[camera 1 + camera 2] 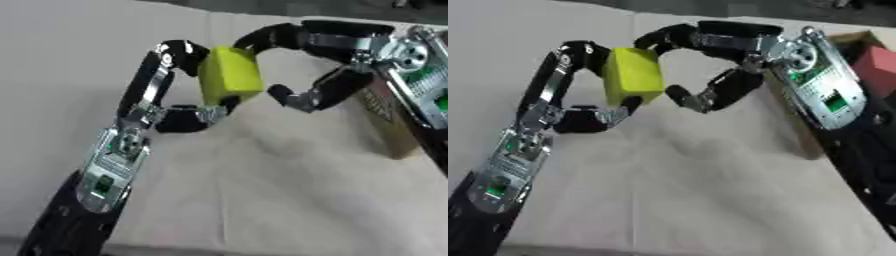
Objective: Pick up the objects with one hand, pass them to the other hand, and then place them into the box on the other side of the table.
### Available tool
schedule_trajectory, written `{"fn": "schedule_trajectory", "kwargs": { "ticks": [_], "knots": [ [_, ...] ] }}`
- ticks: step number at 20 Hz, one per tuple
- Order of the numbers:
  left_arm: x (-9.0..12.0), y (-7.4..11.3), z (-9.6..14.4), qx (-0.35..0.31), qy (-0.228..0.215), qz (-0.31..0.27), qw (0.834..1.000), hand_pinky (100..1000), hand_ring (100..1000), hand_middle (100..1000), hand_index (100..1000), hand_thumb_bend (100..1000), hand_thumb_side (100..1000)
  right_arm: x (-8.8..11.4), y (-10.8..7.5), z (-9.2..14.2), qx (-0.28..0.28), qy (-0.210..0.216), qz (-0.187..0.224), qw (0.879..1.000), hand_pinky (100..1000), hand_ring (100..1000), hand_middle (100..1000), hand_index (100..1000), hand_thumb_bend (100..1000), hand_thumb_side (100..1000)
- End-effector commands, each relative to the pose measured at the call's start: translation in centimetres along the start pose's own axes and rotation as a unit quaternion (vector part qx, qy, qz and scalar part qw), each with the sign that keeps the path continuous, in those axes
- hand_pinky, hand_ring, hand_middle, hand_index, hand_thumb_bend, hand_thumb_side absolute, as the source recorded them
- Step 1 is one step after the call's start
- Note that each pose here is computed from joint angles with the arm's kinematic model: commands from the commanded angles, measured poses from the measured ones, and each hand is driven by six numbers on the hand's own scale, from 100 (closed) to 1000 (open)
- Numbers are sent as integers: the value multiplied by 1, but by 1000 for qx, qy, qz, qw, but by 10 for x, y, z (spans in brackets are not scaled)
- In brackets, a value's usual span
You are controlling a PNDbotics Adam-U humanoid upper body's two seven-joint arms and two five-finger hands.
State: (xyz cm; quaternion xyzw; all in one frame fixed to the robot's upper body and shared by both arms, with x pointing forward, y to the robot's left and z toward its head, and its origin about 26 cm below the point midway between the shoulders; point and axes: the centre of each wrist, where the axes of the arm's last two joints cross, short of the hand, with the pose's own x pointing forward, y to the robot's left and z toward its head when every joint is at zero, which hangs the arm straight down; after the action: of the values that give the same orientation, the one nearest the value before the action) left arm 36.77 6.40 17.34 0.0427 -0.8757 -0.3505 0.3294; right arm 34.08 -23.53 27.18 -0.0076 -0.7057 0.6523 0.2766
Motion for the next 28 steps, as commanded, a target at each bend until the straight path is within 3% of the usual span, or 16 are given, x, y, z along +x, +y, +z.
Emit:
{"fn": "schedule_trajectory", "kwargs": {
  "ticks": [1,4,6,7,9,19,24,28],
  "knots": [
    [6,2,-6,6,-12,-2,1000,571,513,418,476,100,177,5,-7,0,-5,-10,18,1000,1000,929,953,1000,100,275],
    [7,1,-6,4,-15,-2,1000,571,513,418,476,100,177,3,-7,1,-13,-10,27,1000,1000,933,958,1000,100,303],
    [8,1,-6,3,-15,-2,1000,570,512,417,475,100,179,3,-7,1,-18,-10,33,999,1000,936,958,1000,100,276],
    [8,1,-6,3,-16,-1,1000,569,512,417,475,100,180,3,-8,1,-21,-10,37,999,1000,937,959,1000,100,247],
    [9,1,-6,3,-18,0,1000,569,511,416,475,100,181,2,-8,1,-23,-7,41,999,1000,936,958,1000,100,100],
    [20,-1,-10,-2,-35,17,999,565,510,414,473,100,188,0,-7,0,-28,11,40,999,1000,933,959,1000,193,100],
    [23,-4,-12,-7,-39,20,999,564,509,414,473,100,190,-1,-7,-1,-33,17,36,999,1000,932,958,1000,176,147],
    [23,-6,-13,-9,-40,21,999,564,509,414,473,100,189,-2,-7,-2,-32,18,33,999,1000,932,958,1000,161,130]
  ]
}}
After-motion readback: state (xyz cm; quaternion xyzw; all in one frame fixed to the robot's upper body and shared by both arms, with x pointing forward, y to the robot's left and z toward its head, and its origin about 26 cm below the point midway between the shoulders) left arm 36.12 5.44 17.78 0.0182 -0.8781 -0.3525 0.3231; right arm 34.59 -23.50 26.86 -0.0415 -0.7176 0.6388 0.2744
